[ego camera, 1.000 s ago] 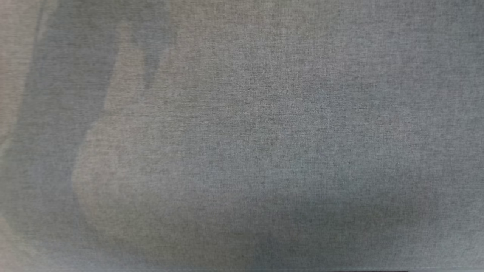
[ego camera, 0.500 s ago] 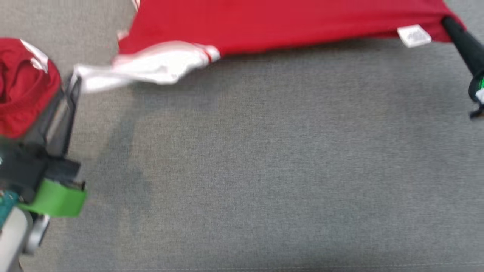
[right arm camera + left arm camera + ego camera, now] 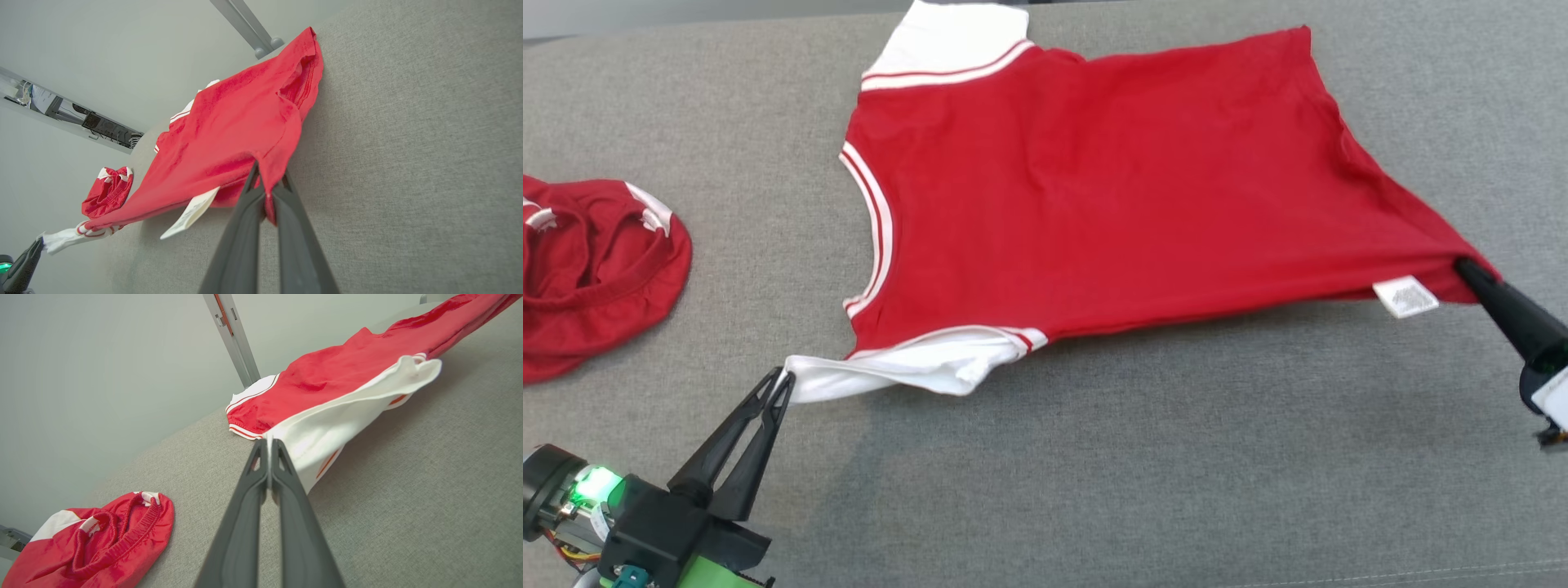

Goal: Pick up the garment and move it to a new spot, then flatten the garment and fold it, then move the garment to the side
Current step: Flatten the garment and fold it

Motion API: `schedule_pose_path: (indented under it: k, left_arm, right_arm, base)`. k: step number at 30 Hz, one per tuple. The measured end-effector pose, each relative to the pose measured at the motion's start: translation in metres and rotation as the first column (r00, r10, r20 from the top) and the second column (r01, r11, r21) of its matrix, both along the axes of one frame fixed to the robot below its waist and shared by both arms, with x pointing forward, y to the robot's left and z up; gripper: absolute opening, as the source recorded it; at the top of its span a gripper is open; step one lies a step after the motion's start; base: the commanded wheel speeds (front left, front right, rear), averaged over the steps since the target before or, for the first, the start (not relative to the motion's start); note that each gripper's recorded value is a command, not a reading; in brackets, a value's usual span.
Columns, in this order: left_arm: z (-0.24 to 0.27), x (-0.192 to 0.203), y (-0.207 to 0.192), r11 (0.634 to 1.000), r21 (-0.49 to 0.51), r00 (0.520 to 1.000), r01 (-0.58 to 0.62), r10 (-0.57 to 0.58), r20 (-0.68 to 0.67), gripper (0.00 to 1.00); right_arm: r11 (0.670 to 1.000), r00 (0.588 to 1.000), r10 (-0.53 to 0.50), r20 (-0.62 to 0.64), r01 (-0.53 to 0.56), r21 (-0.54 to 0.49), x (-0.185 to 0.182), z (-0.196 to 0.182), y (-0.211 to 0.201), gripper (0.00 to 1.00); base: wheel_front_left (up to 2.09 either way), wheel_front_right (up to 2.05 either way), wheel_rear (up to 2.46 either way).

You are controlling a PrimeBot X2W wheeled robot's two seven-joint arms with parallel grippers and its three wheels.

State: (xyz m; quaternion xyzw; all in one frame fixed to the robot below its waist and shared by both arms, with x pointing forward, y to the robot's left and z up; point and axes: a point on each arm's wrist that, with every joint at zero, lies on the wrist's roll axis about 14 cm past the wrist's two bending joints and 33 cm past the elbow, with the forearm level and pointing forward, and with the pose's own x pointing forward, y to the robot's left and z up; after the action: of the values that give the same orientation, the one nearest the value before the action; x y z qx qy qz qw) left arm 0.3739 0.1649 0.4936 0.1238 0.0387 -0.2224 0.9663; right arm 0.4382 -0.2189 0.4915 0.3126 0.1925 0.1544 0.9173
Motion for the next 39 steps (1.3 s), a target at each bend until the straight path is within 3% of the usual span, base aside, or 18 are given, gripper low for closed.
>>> schedule_pose_path:
  k: [7,25,31,32,33,34,35,36,37,38,39]
  left_arm:
    - [0.007,0.008,-0.006,1.000,0.002,1.000,0.022,-0.022,0.016,0.00]
    - [-0.011,0.119,-0.015,0.993,0.091,0.990,0.072,-0.082,0.115,0.00]
    - [-0.040,0.137,-0.012,0.986,0.140,0.992,0.090,-0.101,0.073,0.00]
    - [-0.046,0.139,-0.012,0.986,0.141,0.993,0.089,-0.098,0.061,0.00]
    - [-0.051,0.141,-0.012,0.986,0.140,0.994,0.086,-0.094,0.052,0.00]
    - [-0.056,0.143,-0.011,0.986,0.141,0.995,0.084,-0.090,0.042,0.01]
    - [-0.059,0.144,-0.010,0.986,0.142,0.996,0.082,-0.087,0.033,0.30]
    - [-0.064,0.145,-0.009,0.987,0.141,0.996,0.078,-0.082,0.023,0.49]
    - [-0.068,0.145,-0.009,0.987,0.141,0.997,0.080,-0.083,0.012,0.92]
    - [-0.070,0.144,-0.009,0.987,0.141,0.997,0.078,-0.080,0.005,1.00]
    - [-0.071,0.143,-0.009,0.987,0.140,0.997,0.078,-0.080,0.003,1.00]
  right_arm:
    - [1.000,1.000,0.022,-0.012,-0.022,-0.017,-0.010,-0.005,0.003,0.00]
    - [0.995,0.999,0.050,-0.015,-0.051,-0.088,0.088,-0.047,0.018,0.00]
    - [0.990,0.996,0.080,-0.038,-0.084,-0.114,0.107,-0.070,0.028,0.00]
    - [0.988,0.995,0.090,-0.043,-0.095,-0.123,0.109,-0.075,0.030,0.13]
    - [0.986,0.994,0.095,-0.047,-0.100,-0.131,0.111,-0.079,0.031,0.39]
    - [0.984,0.993,0.102,-0.054,-0.109,-0.142,0.111,-0.084,0.032,0.78]
    - [0.982,0.993,0.107,-0.054,-0.114,-0.154,0.112,-0.087,0.032,1.00]
    - [0.979,0.993,0.110,-0.050,-0.117,-0.168,0.113,-0.090,0.032,1.00]
    - [0.976,0.992,0.115,-0.046,-0.121,-0.179,0.113,-0.092,0.033,1.00]
    - [0.975,0.992,0.118,-0.041,-0.123,-0.185,0.113,-0.092,0.033,1.00]
    - [0.974,0.992,0.121,-0.035,-0.125,-0.189,0.112,-0.091,0.034,1.00]
  base:
    - [0.00,0.00,0.00]
    - [0.00,0.00,0.00]
    - [0.00,0.00,0.00]
    - [0.00,0.00,0.00]
    - [0.00,0.00,0.00]
    - [0.00,0.00,0.00]
    - [0.00,0.00,0.00]
    - [0.00,0.00,0.00]
    - [0.00,0.00,0.00]
    - [0.00,0.00,0.00]
    - [0.00,0.00,0.00]
